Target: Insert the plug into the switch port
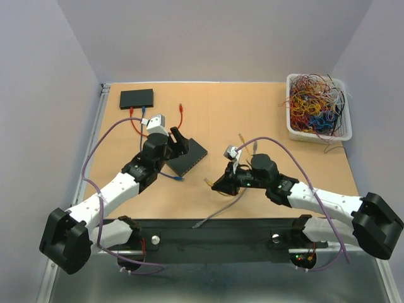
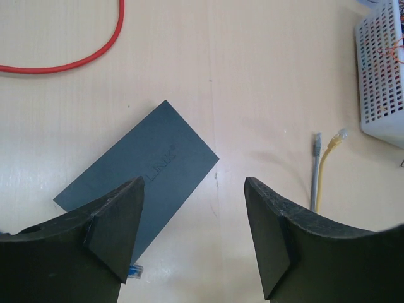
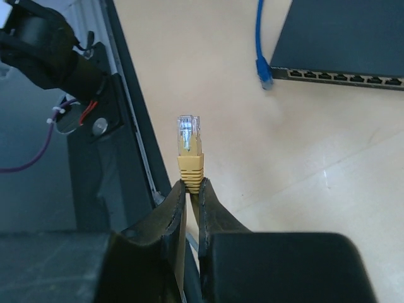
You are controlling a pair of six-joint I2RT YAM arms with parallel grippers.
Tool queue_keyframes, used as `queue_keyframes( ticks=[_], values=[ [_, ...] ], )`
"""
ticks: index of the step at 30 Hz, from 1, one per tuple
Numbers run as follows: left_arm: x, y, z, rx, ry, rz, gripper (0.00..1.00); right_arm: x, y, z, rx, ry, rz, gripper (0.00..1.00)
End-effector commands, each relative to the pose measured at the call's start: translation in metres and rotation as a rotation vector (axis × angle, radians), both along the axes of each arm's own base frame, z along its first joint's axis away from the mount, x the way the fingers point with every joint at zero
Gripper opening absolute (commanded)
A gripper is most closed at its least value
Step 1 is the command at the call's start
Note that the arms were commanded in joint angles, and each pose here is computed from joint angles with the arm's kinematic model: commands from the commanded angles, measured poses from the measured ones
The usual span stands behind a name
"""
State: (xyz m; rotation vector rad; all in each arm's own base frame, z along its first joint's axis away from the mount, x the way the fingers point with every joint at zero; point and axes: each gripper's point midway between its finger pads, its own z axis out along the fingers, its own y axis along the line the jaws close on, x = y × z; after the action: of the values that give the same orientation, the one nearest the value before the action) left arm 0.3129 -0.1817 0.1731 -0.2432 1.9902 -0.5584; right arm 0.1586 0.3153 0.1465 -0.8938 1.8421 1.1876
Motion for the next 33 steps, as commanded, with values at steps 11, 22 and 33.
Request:
queue_keyframes(
  ticks=[11,22,33],
  values=[
    [0.018,0.020,0.007,0.003,-0.066,0.093,0.75,0.014,0.018,0.033,0.094,-0.070,-0.010,0.00],
    [0.062,0.049,-0.021,-0.022,0.008,0.174,0.74,0.080,0.021,-0.055,-0.256,0.087,-0.287,0.00],
    [0.094,0.051,-0.063,0.007,0.101,0.153,0.73,0.109,0.040,-0.087,-0.385,0.119,-0.320,0.00]
  ],
)
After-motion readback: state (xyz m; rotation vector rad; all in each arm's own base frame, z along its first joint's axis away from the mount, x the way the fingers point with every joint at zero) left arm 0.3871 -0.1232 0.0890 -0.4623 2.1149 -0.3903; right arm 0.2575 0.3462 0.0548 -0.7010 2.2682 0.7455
